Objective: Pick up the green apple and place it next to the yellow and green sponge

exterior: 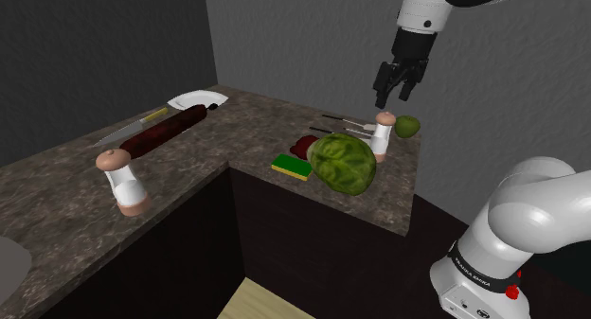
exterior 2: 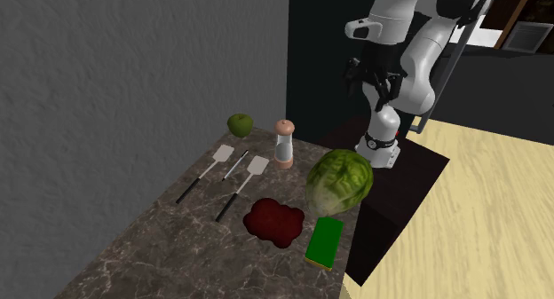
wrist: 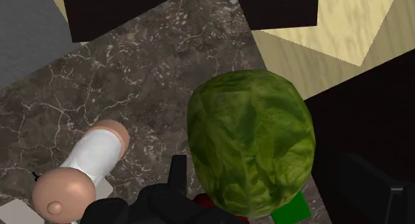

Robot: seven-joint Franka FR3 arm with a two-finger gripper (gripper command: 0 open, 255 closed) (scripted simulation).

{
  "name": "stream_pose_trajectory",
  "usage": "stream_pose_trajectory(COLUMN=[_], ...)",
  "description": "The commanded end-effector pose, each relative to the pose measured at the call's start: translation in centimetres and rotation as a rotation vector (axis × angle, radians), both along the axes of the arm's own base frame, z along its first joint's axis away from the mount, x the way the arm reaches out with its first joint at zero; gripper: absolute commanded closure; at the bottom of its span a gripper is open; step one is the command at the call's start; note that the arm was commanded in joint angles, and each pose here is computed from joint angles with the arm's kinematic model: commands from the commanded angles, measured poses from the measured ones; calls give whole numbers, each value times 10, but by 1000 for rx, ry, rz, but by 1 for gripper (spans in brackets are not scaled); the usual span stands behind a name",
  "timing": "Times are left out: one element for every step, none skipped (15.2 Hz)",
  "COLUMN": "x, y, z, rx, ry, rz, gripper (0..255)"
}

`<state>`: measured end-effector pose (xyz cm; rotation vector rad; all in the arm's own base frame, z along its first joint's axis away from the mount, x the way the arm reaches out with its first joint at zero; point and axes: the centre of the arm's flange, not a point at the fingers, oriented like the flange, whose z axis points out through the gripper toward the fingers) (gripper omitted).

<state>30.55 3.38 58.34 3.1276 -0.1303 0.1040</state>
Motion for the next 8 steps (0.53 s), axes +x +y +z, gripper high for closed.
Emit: stream_pose_trajectory(x=[0, -2, -3, -4, -5, -6, -6, -7], y=[0, -13, -25, -38, -50, -63, -76, -88], z=[0, -4, -9, -13, -17, -22, -26, -30], rx=[0, 0, 0, 0, -1, -1, -1, -1], ry=[0, -3, -5, -8, -11, -14, -16, -19], rz=[0, 16, 31, 47, 62, 78, 93, 109], gripper=[0, 0, 0, 0, 0, 0, 0, 0])
